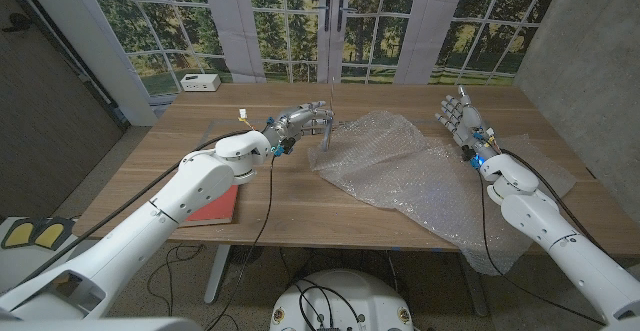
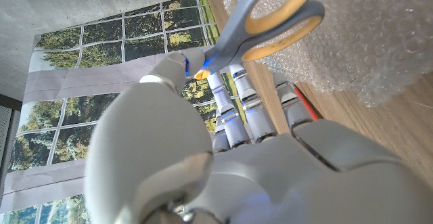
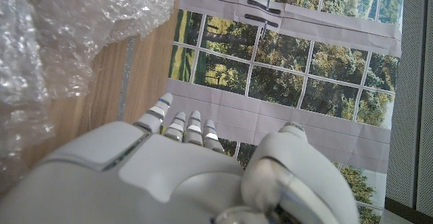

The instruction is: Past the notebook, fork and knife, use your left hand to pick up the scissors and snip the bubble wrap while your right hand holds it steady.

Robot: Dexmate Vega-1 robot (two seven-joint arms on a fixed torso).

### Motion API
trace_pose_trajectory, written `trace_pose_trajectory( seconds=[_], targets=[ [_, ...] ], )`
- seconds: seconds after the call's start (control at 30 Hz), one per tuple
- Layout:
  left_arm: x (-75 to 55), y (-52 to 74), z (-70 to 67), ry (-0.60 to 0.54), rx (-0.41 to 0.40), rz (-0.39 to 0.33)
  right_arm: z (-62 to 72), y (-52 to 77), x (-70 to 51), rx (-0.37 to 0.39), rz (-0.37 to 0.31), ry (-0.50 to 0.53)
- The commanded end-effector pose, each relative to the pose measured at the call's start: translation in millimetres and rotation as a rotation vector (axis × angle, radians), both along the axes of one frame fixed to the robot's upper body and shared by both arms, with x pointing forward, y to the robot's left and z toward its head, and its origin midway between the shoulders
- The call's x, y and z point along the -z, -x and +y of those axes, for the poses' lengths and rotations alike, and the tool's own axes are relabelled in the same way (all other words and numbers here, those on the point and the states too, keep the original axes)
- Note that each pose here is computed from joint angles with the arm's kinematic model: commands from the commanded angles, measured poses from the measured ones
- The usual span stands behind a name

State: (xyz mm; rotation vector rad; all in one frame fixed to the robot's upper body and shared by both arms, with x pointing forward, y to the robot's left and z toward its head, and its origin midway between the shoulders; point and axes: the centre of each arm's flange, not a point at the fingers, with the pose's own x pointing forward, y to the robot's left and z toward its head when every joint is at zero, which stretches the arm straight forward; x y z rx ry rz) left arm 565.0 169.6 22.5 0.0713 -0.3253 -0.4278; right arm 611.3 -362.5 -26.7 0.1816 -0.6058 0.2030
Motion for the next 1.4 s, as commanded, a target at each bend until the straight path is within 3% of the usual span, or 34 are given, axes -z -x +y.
trace_pose_trajectory(
  seconds=[0.03,0.27,0.87,1.07,1.3,1.4],
  targets=[
    [2.1,-7.0,0.5,0.038,0.029,0.020,-1.3,2.1,-2.7,0.011,-0.008,0.017],
    [2.6,-9.2,1.7,0.068,0.033,0.027,-0.3,3.8,-0.8,0.009,-0.002,0.022],
    [-3.0,-15.2,3.4,0.139,0.065,0.036,6.4,18.7,-10.9,0.058,-0.012,0.109],
    [-6.0,-16.9,7.6,0.157,0.063,0.034,11.0,31.0,-22.0,0.118,-0.017,0.237],
    [-7.1,-16.8,8.3,0.199,0.055,0.042,18.4,39.5,-28.4,0.118,-0.018,0.243],
    [-8.1,-15.5,8.1,0.211,0.048,0.037,21.4,44.6,-33.4,0.125,-0.031,0.294]
  ],
)
